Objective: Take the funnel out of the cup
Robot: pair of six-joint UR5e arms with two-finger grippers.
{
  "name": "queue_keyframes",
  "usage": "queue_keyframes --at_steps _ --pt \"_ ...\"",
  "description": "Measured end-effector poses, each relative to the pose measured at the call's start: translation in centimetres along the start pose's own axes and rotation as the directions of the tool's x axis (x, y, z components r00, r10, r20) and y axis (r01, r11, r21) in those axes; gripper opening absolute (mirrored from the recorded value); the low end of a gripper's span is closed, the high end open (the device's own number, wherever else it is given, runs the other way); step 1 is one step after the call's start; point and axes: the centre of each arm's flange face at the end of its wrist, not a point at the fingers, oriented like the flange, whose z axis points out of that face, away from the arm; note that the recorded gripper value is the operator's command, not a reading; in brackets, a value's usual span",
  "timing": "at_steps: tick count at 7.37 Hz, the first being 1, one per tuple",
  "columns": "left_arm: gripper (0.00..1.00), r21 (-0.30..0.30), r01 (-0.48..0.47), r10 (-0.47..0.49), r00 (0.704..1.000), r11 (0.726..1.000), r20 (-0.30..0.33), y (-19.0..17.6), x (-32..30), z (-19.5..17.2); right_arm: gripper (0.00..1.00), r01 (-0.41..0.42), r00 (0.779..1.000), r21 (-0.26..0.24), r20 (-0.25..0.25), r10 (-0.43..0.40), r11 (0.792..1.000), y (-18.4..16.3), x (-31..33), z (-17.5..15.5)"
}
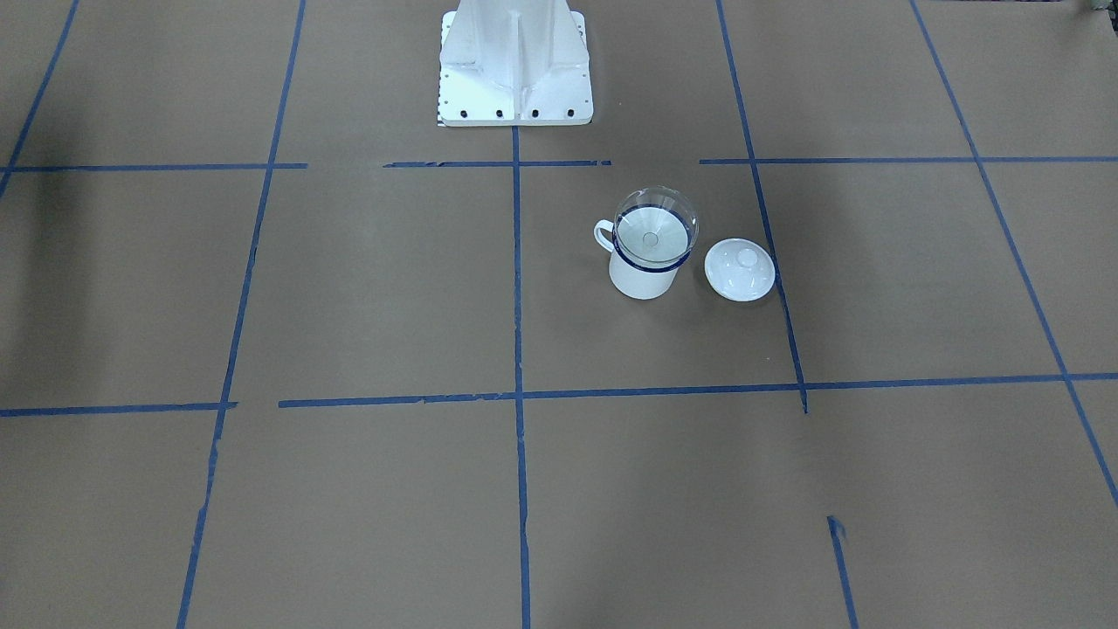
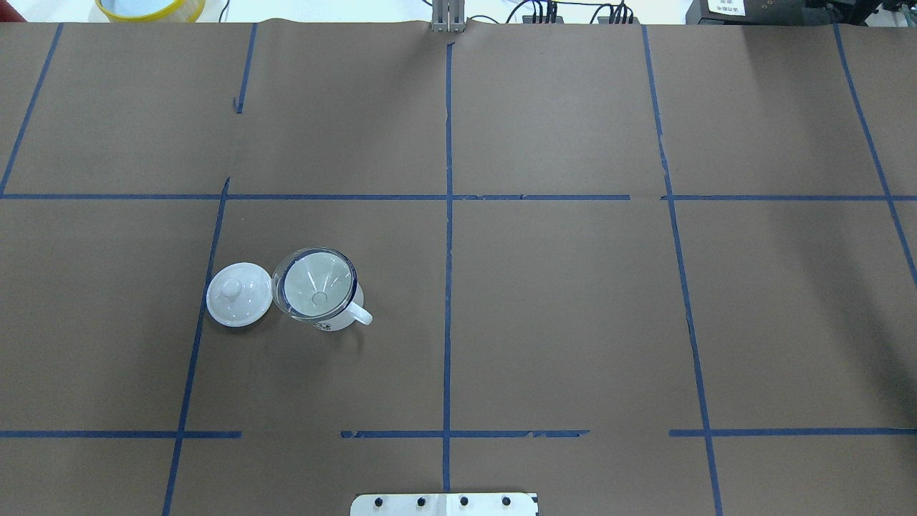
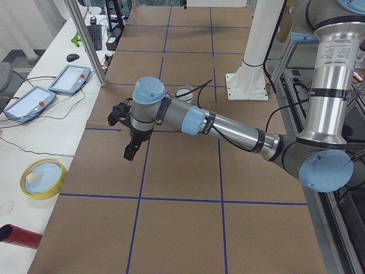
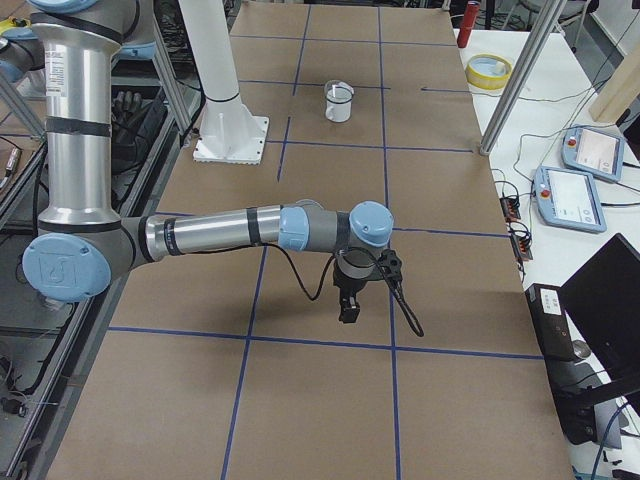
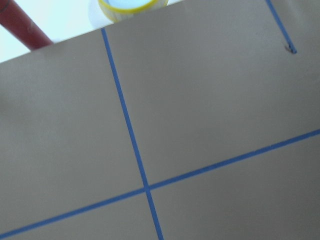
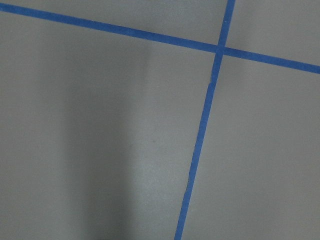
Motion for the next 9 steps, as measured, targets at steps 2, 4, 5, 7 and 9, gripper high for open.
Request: queue_keyframes --at_steps 2,4,5,7,9 --pt "1.0 0.046 -0.009 0.011 0.999 0.999 -0.035 -2.4 4.5 0.9 1.0 0.0 1.0 0.0 0.0 0.0 1.0 0.0 0.0 0.0" --pt "1.0 -0.012 0.09 -0.09 0.99 0.996 -0.112 -6.0 14.4 5.8 1.0 0.0 1.0 0.0 0.0 0.0 1.0 0.0 0.0 0.0" --pt "1.0 -0.042 0.18 -0.184 0.975 0.983 -0.123 -7.0 20.3 7.9 1.0 0.0 1.0 0.0 0.0 0.0 1.0 0.0 0.0 0.0" --pt "1.0 -0.117 0.356 -0.369 0.922 0.927 -0.121 -8.3 33.8 11.5 1.0 0.0 1.0 0.0 0.0 0.0 1.0 0.0 0.0 0.0" --pt "1.0 -0.189 0.451 -0.469 0.881 0.872 -0.06 -9.1 47.1 13.2 1.0 0.0 1.0 0.0 0.0 0.0 1.0 0.0 0.0 0.0"
